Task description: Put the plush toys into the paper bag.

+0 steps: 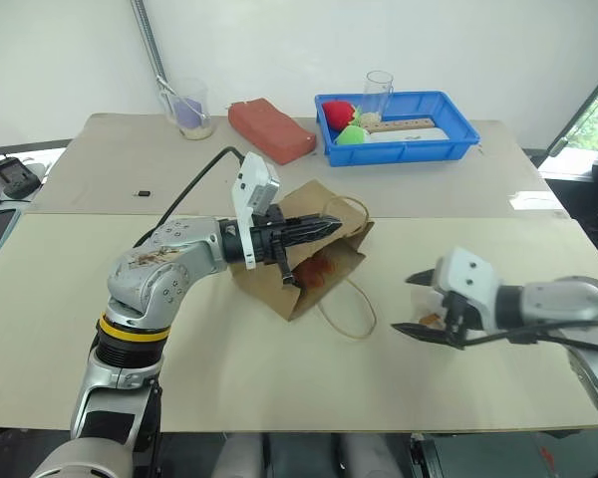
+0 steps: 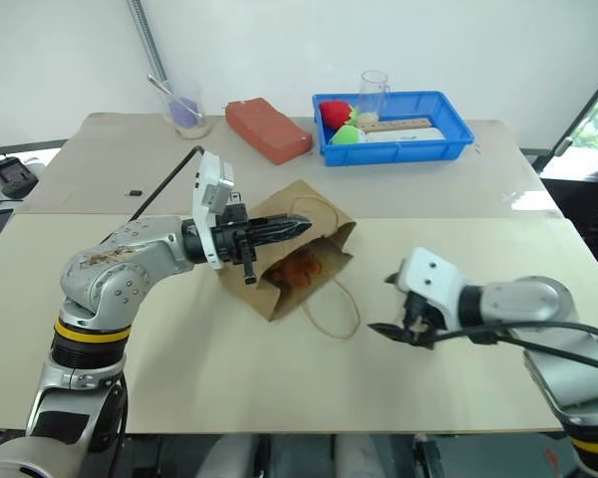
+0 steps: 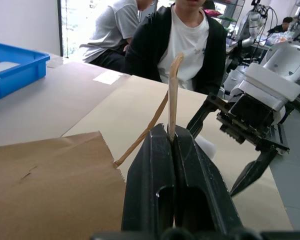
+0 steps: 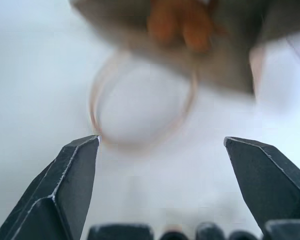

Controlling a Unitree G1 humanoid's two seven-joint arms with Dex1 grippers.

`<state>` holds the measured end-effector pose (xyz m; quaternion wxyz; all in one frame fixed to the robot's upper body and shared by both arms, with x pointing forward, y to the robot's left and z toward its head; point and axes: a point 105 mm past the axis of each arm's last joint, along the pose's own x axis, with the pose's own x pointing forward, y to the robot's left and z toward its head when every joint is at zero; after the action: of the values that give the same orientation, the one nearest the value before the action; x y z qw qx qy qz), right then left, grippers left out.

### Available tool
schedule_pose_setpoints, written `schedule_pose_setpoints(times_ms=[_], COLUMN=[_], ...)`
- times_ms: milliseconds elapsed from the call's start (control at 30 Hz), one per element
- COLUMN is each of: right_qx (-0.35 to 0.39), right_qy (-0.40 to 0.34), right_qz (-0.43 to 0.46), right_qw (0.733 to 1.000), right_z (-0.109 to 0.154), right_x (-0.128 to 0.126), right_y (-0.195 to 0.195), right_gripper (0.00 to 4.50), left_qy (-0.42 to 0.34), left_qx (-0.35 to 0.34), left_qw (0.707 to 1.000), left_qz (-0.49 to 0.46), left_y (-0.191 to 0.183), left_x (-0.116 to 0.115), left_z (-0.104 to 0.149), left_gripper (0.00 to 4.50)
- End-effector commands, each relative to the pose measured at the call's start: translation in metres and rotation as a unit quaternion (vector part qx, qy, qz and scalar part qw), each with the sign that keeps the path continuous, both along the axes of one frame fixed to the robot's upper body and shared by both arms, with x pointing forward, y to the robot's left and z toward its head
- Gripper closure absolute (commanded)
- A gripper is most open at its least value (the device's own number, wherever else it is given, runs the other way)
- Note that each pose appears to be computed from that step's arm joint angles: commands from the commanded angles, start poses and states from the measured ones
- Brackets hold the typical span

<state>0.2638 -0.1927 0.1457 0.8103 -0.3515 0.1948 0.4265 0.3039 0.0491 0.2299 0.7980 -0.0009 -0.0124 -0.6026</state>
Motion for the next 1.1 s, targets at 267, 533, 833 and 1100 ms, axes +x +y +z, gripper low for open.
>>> schedule_pose_setpoints(times_ms=[267,533,833,1100], right_qx=[-0.059,-0.065,0.093,0.216], right_qy=[-0.03,-0.028,0.006,-0.035], right_qz=[-0.099,-0.091,0.014,0.006], right_qw=[0.993,0.993,0.996,0.976], right_z=[-0.012,-0.014,0.018,0.04], right_x=[0.017,0.016,0.0,0.035], right_y=[-0.056,-0.058,0.018,0.079], right_gripper=[0.9,3.65,4.46,4.46], left_qy=[-0.03,-0.029,-0.02,-0.007], left_qx=[-0.004,-0.005,-0.025,-0.05], left_qw=[1.0,1.0,0.999,0.998], left_qz=[-0.004,0.0,-0.008,-0.025], left_y=[0.001,0.002,0.002,0.001], left_x=[-0.005,-0.004,-0.003,-0.007], left_z=[0.011,0.011,0.021,0.034], left_gripper=[4.5,4.5,4.5,4.5])
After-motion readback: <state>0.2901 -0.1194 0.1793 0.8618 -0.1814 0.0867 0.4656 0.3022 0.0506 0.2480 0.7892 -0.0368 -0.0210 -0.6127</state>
